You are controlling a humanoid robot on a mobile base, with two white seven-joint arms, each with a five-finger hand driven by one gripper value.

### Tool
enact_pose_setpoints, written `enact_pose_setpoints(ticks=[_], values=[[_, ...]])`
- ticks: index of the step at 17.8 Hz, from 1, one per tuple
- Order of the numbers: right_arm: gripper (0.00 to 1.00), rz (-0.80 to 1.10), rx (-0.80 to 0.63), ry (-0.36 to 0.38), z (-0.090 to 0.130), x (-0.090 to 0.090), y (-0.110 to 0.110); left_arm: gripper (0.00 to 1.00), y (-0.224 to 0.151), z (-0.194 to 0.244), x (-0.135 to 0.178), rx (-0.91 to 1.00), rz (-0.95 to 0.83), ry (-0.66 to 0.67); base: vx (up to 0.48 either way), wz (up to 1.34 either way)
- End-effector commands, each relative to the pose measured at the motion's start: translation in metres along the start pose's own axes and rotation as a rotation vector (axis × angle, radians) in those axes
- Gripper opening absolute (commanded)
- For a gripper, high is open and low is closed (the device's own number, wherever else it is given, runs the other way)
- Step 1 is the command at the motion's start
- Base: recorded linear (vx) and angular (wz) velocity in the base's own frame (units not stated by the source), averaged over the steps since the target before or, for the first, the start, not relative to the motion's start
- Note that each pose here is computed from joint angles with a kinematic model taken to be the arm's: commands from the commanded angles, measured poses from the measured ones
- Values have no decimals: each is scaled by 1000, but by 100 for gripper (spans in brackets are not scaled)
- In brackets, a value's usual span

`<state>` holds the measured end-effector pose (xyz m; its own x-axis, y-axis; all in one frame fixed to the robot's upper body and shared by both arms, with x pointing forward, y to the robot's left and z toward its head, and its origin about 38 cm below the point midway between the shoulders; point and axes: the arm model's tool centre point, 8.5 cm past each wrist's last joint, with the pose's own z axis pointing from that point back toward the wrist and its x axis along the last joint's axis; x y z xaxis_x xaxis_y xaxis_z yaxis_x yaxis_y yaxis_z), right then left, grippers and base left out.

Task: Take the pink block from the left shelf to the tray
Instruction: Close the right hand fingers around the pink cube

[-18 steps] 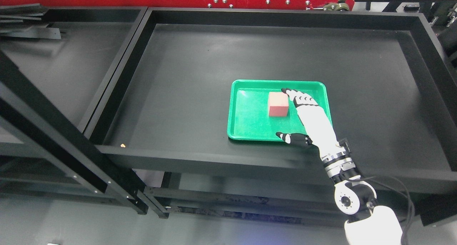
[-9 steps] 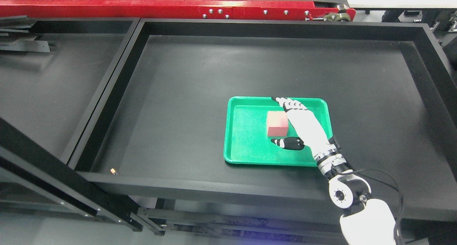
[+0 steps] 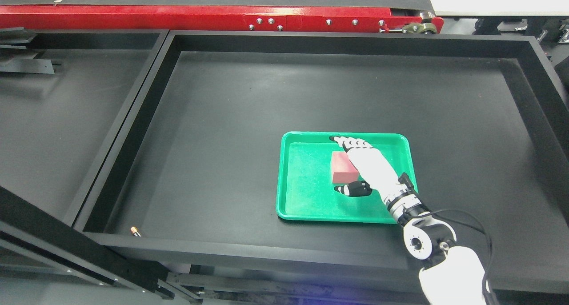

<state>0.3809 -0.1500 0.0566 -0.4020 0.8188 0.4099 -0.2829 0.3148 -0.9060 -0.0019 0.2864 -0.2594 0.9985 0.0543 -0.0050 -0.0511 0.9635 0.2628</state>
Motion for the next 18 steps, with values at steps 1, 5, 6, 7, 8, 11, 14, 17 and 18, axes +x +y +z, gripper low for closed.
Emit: enact_pose_setpoints(ticks=[1,5,6,7,8,11,14,17,18], values=[[99,28,72,10,0,-6,18,100,9,-1,25,14,9,-47,45,0],[99,41,107,16,0,-7,24,100,9,-1,25,14,9,-47,28,-1],[99,42,109,17,0,-7,24,100,9,-1,25,14,9,-47,10,0],[98,39,112,24,0,-9,25,100,9,-1,25,14,9,-47,10,0],[98,38,112,36,-1,-11,25,100,9,-1,26,14,9,-49,0,0],[98,37,122,46,-3,-14,27,100,9,-1,25,14,9,-47,0,0],[92,38,117,46,-5,-15,26,100,9,-1,26,14,9,-49,0,0],[82,41,108,46,-7,-15,23,100,9,-1,25,14,9,-47,0,0],[80,41,107,46,-8,-15,23,100,9,-1,25,14,9,-47,0,0]])
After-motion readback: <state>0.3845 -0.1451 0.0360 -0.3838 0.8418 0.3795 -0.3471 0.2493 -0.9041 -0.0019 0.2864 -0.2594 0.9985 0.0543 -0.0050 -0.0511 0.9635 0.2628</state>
